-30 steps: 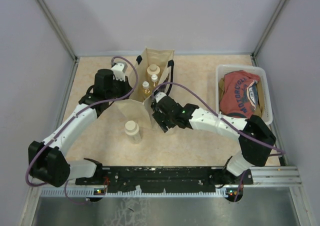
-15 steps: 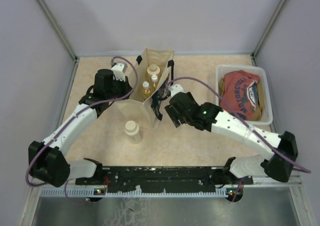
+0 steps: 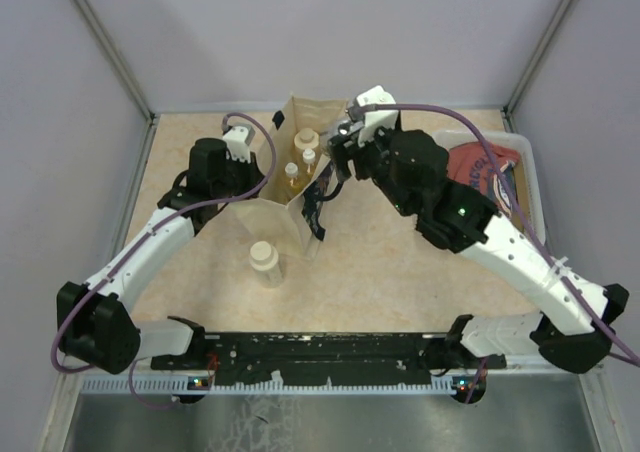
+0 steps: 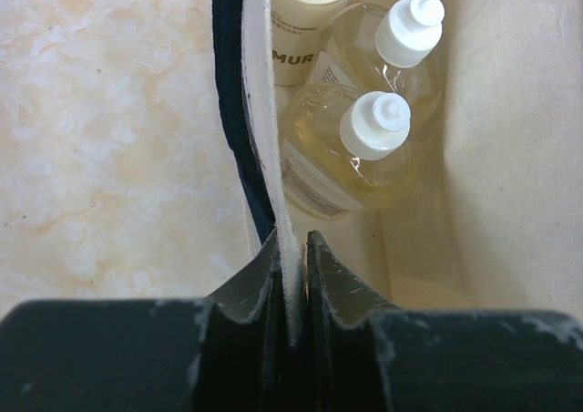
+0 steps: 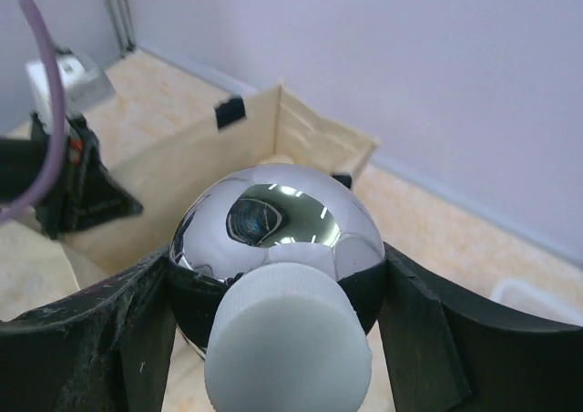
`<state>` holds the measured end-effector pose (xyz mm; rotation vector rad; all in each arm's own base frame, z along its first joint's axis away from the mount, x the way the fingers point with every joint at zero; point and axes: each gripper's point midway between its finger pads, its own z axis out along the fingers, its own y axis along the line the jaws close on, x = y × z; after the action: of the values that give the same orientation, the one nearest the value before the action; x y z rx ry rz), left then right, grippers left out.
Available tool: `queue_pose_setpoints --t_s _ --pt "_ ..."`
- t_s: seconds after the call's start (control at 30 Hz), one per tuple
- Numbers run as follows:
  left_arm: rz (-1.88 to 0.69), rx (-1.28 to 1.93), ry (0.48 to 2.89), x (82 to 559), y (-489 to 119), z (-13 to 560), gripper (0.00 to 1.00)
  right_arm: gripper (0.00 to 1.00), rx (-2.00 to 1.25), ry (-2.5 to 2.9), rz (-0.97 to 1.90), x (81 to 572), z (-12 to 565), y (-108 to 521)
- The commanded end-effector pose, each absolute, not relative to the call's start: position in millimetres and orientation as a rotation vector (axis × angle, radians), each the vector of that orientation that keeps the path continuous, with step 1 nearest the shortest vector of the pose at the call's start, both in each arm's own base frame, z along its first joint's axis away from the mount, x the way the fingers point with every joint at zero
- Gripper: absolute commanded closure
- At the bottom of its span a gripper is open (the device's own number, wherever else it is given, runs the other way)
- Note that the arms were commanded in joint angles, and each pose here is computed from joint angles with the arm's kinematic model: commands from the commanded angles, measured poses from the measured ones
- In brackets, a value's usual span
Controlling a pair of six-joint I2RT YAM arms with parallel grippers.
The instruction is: Place the personal care products into the canvas bag
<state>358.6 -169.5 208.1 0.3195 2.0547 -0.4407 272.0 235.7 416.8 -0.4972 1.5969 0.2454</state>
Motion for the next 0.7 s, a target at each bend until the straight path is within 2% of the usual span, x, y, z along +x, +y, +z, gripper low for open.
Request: queue_pose_setpoints --t_s 0.0,0.17,0.33,0.67 --pt "-0.471 0.322 2.002 358.4 -172.8 224.1 1.00 1.00 -0.473 1.257 0.417 279.8 516.8 280.7" --pt "-0.519 0.352 1.972 352.7 -179.2 234.3 1.00 1.00 -0.559 1.251 0.539 288.5 501.4 324.0" --pt "-0.524 0.355 1.949 349.4 -178.4 243.5 1.00 1.00 -0.617 1.332 0.607 294.1 460.6 350.4" --pt "-0.527 0.357 1.932 345.7 -177.4 251.4 1.00 1.00 -0.671 1.477 0.720 298.0 390.7 374.0"
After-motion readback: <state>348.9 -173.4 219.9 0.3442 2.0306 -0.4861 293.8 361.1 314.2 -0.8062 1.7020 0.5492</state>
